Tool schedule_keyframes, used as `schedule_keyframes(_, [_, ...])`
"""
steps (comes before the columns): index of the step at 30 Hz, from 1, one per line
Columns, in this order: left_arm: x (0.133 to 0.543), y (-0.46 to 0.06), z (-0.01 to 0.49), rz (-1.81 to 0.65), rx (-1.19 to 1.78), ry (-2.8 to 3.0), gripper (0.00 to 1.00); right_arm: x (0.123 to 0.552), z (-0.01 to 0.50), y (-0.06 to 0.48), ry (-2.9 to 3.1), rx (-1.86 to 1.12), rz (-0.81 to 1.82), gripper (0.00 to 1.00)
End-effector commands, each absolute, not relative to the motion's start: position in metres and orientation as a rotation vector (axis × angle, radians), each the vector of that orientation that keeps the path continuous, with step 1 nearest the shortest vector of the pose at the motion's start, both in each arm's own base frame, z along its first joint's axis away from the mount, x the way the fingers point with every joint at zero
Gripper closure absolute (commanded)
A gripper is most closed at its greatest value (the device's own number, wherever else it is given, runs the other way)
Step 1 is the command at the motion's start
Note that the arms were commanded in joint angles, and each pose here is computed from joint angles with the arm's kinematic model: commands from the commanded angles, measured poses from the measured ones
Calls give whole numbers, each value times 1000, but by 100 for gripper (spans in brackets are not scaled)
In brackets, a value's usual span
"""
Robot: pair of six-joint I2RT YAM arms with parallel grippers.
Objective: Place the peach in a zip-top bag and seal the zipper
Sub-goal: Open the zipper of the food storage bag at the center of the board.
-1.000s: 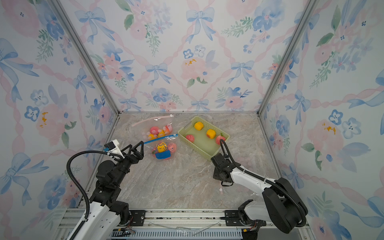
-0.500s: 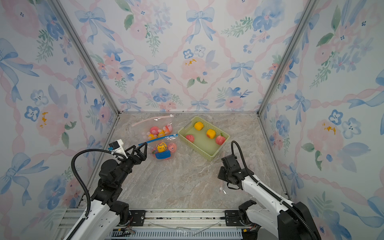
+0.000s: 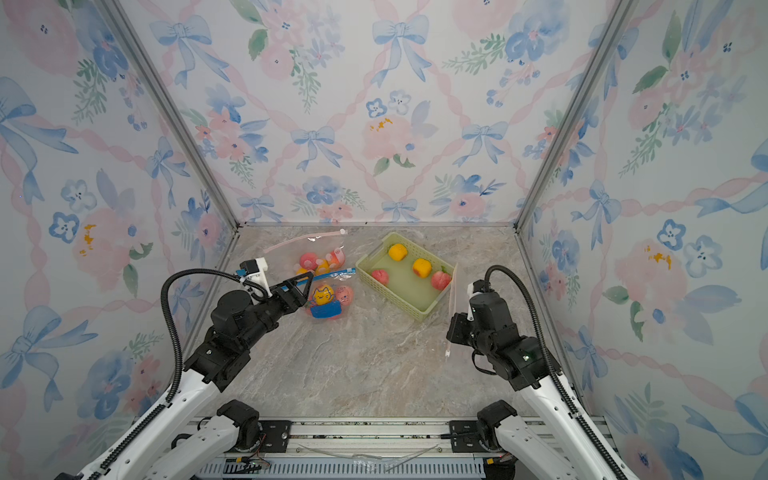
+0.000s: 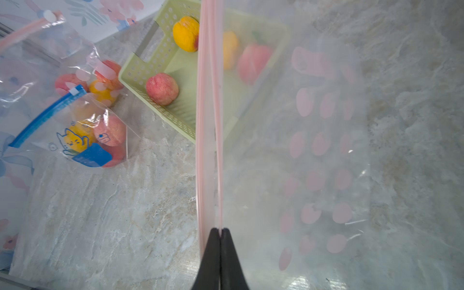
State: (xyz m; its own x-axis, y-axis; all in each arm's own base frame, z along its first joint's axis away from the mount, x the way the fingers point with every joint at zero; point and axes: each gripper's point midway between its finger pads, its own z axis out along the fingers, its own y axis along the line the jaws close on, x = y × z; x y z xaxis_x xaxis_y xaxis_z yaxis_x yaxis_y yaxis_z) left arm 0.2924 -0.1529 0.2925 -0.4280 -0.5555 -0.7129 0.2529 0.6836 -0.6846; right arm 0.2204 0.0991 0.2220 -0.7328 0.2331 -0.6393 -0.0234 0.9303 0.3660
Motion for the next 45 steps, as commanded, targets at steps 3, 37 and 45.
schedule_keyframes(3, [284,-220,321,-1025,-20,1874,26,207,260,134,2322,-53,570,100])
schedule_keyframes(37, [266,-294,262,-857,236,2123,45,216,302,267,2186,-459,707,100])
schedule_keyframes(45, [272,-301,251,-877,174,2172,47,216,298,273,2199,-489,676,100])
